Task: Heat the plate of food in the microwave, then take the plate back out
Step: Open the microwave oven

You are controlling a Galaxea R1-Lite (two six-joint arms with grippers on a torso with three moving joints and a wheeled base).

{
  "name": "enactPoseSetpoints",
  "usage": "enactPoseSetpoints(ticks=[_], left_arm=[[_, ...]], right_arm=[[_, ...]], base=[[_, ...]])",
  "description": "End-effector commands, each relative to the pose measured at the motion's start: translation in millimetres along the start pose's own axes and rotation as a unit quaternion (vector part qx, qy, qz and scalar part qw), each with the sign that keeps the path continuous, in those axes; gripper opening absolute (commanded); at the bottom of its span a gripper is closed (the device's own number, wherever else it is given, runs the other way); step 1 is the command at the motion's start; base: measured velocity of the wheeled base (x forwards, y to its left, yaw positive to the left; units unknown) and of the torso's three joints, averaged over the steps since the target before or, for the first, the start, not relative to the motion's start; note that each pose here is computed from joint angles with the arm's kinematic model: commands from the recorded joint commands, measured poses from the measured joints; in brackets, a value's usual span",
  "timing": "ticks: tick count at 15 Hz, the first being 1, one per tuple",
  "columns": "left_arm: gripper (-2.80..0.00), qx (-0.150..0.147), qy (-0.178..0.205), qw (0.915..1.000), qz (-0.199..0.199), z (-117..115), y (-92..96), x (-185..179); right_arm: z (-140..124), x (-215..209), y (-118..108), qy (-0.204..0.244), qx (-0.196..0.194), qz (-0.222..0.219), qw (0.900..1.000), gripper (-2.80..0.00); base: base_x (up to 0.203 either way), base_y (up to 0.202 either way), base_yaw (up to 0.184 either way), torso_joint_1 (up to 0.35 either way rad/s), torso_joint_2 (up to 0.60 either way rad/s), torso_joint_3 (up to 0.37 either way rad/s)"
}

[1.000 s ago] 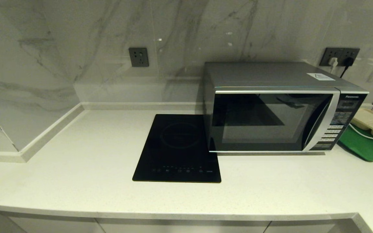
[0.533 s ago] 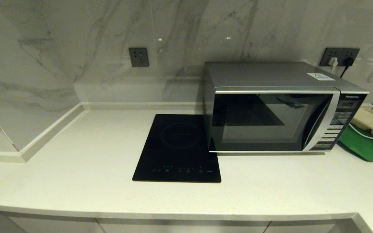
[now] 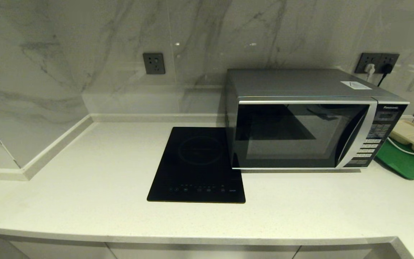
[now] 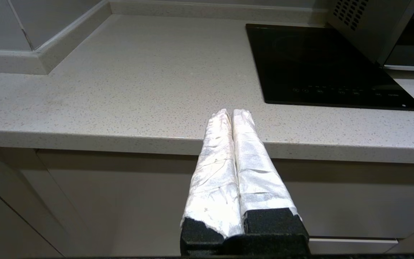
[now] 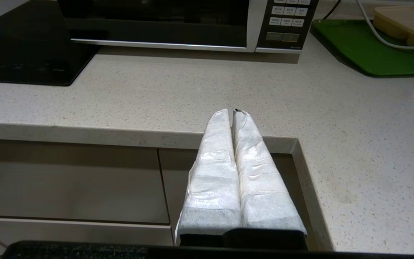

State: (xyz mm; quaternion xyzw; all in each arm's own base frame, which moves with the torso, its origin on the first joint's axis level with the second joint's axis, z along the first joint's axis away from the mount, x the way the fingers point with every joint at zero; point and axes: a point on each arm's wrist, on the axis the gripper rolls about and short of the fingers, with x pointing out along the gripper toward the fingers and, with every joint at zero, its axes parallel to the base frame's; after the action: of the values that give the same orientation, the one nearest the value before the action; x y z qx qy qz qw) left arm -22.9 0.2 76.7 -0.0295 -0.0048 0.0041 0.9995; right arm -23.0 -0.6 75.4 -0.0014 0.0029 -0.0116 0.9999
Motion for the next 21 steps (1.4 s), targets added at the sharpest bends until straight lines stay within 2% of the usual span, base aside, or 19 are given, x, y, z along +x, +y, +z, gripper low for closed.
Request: enactPoseSetpoints(ticks=[1, 6, 10, 12, 21], left_arm=[[-2.80, 0.000, 0.000, 1.0000, 0.000, 0.0, 0.0, 0.0], [-2.80, 0.000, -0.001, 1.0000, 0.000, 0.1, 0.0, 0.0], [-2.80, -0.001, 0.000, 1.0000, 0.000, 0.0, 0.0, 0.0], [-2.80, 0.000, -0.001, 1.0000, 0.000, 0.1, 0.0, 0.0], [-2.80, -0.001, 0.000, 1.0000, 0.000, 0.0, 0.0, 0.0]], right_arm=[[0.2, 0.1, 0.0, 0.000, 0.001, 0.000, 1.000, -2.80], [0.5, 0.1, -0.1, -0.001, 0.014, -0.002, 1.000, -2.80], [0.3, 0.0, 0.1, -0.001, 0.010, 0.002, 1.000, -2.80], [0.4, -0.1, 0.0, -0.001, -0.004, 0.001, 1.000, -2.80], [0.3, -0.1, 0.0, 0.000, 0.003, 0.001, 1.000, -2.80]], base=[[0.000, 0.000, 0.000, 0.000, 0.00, 0.000], [0.000, 0.000, 0.000, 0.000, 0.00, 0.000], [0.000, 0.000, 0.000, 0.000, 0.00, 0.000], [0.000, 0.000, 0.000, 0.000, 0.00, 0.000], [0.000, 0.000, 0.000, 0.000, 0.00, 0.000]])
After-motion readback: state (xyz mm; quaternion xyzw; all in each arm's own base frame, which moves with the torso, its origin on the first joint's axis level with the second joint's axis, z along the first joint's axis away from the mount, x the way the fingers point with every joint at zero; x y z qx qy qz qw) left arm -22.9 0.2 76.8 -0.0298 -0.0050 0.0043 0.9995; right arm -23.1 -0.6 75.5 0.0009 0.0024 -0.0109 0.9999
